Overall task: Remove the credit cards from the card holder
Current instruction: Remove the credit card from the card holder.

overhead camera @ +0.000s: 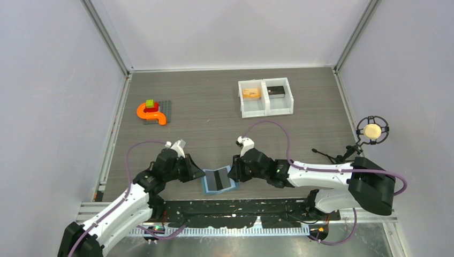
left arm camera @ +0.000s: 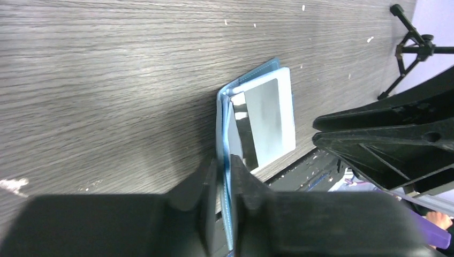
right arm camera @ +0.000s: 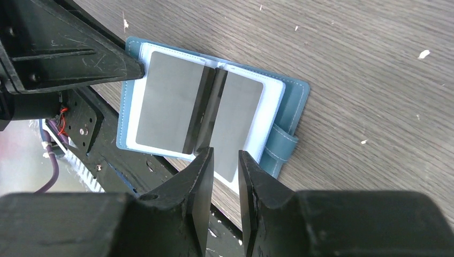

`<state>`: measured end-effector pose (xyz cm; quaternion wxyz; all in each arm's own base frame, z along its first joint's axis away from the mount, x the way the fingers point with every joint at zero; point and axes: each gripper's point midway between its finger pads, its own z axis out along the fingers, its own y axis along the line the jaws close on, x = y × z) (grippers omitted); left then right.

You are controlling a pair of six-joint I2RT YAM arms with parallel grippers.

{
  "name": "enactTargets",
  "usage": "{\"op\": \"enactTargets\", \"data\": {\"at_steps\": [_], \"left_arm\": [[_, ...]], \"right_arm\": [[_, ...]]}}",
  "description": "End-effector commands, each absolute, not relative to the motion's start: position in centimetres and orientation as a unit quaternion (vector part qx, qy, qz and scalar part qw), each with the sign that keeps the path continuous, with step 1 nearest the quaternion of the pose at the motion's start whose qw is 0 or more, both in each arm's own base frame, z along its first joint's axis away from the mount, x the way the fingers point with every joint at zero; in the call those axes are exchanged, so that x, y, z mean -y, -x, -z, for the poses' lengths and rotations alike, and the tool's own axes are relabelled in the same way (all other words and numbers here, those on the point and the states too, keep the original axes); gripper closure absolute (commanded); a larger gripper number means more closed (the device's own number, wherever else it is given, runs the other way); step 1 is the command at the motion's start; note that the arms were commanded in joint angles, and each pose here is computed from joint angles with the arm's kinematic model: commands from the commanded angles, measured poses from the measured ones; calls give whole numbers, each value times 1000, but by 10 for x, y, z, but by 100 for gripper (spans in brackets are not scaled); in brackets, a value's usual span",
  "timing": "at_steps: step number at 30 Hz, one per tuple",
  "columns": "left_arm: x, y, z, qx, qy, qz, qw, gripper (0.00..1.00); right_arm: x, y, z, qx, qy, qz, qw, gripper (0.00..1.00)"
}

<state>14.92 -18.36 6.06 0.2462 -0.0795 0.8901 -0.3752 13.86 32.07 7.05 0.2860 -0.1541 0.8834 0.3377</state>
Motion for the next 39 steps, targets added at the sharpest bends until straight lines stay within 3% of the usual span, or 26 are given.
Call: {"op": "enactTargets", "data": {"at_steps": [1, 4, 8, 22, 39], "left_arm": [[174, -158, -73, -899, 78, 339, 267, 75], [168, -159, -81, -901, 78, 326, 276, 62], [173, -161, -97, -889, 76, 348, 288, 57], [206, -162, -99, -847, 80, 451, 268, 56], [208, -163, -39, -873, 75, 415, 245, 54]], "right_arm": [[-315, -147, -90, -874, 147, -338, 317, 69], [-314, -151, -105, -866, 147, -343, 333, 69], [-320, -151, -115, -857, 155, -356, 337, 69], [-351, -149, -88, -855, 173, -398, 282, 70], [-321, -148, -20, -892, 137, -360, 235, 73]]}}
